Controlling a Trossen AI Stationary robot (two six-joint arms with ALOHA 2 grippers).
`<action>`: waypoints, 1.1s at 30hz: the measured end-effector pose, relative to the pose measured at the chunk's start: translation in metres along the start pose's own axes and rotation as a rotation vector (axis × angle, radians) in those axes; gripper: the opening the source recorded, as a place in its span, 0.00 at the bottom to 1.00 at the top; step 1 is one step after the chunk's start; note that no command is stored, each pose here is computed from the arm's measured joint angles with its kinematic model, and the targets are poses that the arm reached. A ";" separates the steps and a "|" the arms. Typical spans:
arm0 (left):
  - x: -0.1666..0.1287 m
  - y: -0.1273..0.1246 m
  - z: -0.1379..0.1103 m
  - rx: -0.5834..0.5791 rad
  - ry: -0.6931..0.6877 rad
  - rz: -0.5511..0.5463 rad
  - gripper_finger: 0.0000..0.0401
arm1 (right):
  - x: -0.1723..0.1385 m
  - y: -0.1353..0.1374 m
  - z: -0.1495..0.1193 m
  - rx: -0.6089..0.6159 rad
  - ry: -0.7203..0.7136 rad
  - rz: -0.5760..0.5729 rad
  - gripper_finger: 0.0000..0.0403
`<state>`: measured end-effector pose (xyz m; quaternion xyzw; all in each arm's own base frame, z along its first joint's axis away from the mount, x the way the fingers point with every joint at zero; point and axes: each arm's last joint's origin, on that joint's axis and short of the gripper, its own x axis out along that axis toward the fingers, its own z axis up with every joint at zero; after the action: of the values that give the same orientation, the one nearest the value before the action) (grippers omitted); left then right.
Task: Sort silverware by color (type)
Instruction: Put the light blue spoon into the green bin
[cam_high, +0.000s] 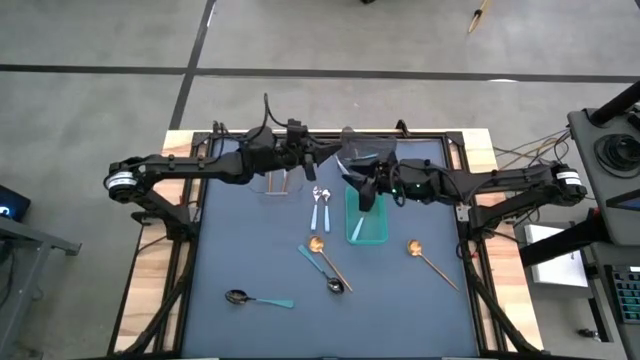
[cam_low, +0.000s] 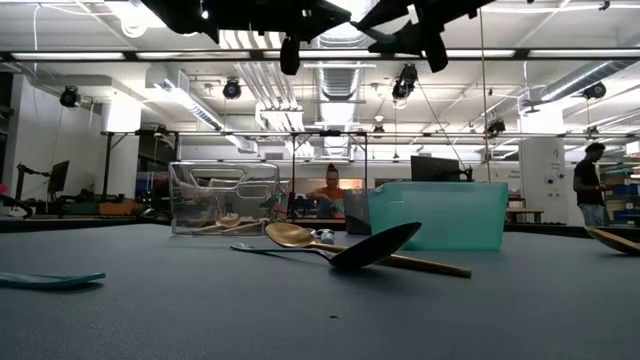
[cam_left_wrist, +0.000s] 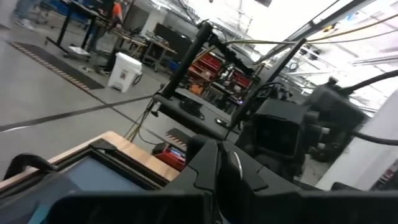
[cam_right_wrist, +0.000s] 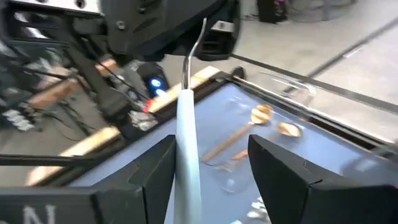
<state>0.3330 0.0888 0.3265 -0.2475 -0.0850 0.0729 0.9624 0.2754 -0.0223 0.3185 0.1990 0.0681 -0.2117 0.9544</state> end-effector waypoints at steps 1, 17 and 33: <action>0.000 0.001 0.000 0.002 -0.001 0.014 0.00 | -0.001 0.000 0.002 -0.008 0.012 -0.022 0.48; 0.000 0.006 -0.003 0.045 -0.012 0.137 0.00 | -0.001 0.008 0.031 -0.095 0.050 -0.114 0.48; 0.002 0.007 -0.006 0.045 -0.010 0.136 0.00 | 0.059 0.030 0.040 -0.316 0.230 -0.297 0.38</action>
<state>0.3355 0.0925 0.3181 -0.2307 -0.0710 0.1411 0.9601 0.3435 -0.0356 0.3526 0.0581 0.2371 -0.3123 0.9181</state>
